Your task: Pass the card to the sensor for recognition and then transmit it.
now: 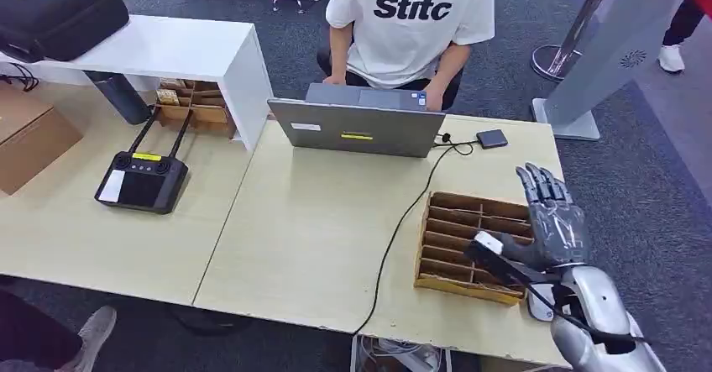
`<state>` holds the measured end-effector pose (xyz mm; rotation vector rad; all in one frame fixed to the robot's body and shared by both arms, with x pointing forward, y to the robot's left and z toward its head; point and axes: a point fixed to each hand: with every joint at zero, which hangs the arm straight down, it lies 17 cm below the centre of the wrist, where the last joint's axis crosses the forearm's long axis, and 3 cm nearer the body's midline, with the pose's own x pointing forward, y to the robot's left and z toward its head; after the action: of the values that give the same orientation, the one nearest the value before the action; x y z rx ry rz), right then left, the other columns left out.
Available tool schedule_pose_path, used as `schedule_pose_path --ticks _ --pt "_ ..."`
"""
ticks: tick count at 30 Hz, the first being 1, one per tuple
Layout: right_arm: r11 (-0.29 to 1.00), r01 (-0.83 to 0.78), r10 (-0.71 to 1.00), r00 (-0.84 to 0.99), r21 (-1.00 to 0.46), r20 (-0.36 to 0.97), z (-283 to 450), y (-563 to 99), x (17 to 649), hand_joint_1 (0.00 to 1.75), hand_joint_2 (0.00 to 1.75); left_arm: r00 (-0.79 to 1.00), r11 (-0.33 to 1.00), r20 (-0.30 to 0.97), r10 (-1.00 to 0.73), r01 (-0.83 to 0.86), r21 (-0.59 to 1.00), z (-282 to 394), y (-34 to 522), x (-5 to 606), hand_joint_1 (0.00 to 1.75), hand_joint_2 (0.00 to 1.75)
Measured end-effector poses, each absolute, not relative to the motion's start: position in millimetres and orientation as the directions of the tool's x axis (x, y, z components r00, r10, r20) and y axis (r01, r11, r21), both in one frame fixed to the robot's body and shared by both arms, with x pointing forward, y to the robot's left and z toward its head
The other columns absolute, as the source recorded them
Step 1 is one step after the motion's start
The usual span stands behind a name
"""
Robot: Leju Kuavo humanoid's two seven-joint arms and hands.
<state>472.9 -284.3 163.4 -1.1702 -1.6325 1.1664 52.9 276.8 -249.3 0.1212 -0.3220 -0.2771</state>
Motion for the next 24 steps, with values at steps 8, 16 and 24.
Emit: schedule_pose_path --ticks 8,16,24 --pt "0.137 0.209 0.967 -0.239 -0.968 0.086 151 -288 474 0.00 1.75 0.913 0.954 0.289 -0.289 0.251 0.162 -249 278 50 0.00 1.75" --pt "0.136 0.197 0.969 -0.232 -0.971 0.088 145 -290 474 0.00 1.75 0.914 0.956 0.289 -0.285 0.247 0.161 -249 279 50 0.00 1.75" --pt "0.132 0.183 0.971 -0.223 -0.974 0.090 138 -292 475 0.00 1.75 0.914 0.955 0.288 -0.286 0.248 0.163 -249 280 49 0.00 1.75"
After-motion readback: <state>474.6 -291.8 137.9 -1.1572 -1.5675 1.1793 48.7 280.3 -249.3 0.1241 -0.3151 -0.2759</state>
